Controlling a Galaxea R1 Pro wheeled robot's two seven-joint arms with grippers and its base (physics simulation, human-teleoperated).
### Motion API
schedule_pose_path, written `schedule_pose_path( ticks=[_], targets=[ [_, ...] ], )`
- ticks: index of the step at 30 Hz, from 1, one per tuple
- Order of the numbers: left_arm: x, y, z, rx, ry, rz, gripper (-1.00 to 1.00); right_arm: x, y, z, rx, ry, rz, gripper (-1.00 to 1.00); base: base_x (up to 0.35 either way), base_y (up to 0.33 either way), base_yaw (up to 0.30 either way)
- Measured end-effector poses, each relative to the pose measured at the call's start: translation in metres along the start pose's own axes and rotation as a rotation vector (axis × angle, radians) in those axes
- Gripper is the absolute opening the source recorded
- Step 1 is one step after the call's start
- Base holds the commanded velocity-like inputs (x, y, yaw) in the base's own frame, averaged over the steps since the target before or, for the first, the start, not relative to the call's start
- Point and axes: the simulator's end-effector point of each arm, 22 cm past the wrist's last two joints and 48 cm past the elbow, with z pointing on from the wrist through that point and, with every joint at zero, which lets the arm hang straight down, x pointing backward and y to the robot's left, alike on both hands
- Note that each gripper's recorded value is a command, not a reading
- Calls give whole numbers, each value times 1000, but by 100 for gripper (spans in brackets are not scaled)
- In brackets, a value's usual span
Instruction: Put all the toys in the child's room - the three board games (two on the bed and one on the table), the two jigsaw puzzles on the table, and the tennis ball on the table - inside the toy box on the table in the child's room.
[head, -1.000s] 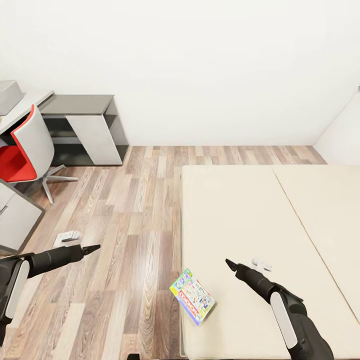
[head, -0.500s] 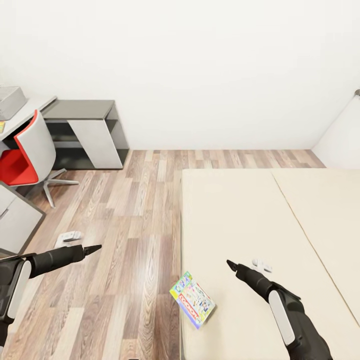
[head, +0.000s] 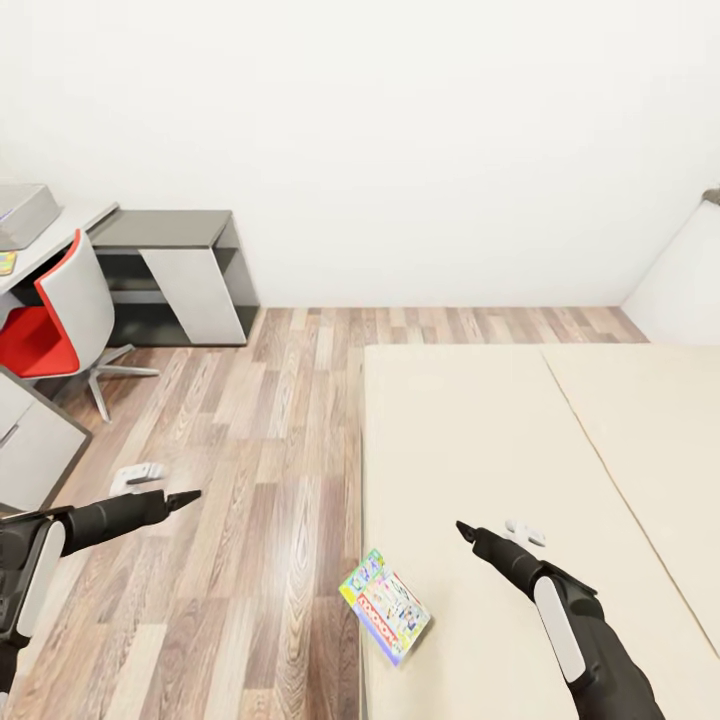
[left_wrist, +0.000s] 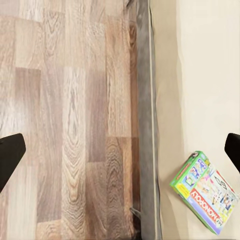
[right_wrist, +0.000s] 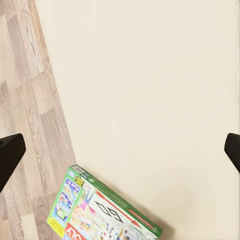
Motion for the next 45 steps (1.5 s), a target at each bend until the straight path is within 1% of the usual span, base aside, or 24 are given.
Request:
schedule_pose_path(
  ticks=[6, 19, 29, 35, 45],
  targets=[
    [0, -7, 0, 7, 5, 18, 100, -5, 1, -1, 4, -7, 0, 100, 0, 0, 0],
    [-8, -12, -6, 11, -12, 28, 100, -9, 5, 4, 3, 4, 8, 100, 0, 0, 0],
    [-14, -15, -12, 13, -28, 33, 100, -14, -5, 2, 69, -3, 11, 100, 0, 0, 0],
    [-17, -17, -16, 15, -37, 36, 100, -13, -7, 1, 82, 0, 14, 100, 0, 0, 0],
    [-23, -21, -22, 18, -52, 42, 100, -18, -4, -2, 79, -9, 13, 100, 0, 0, 0]
  ],
)
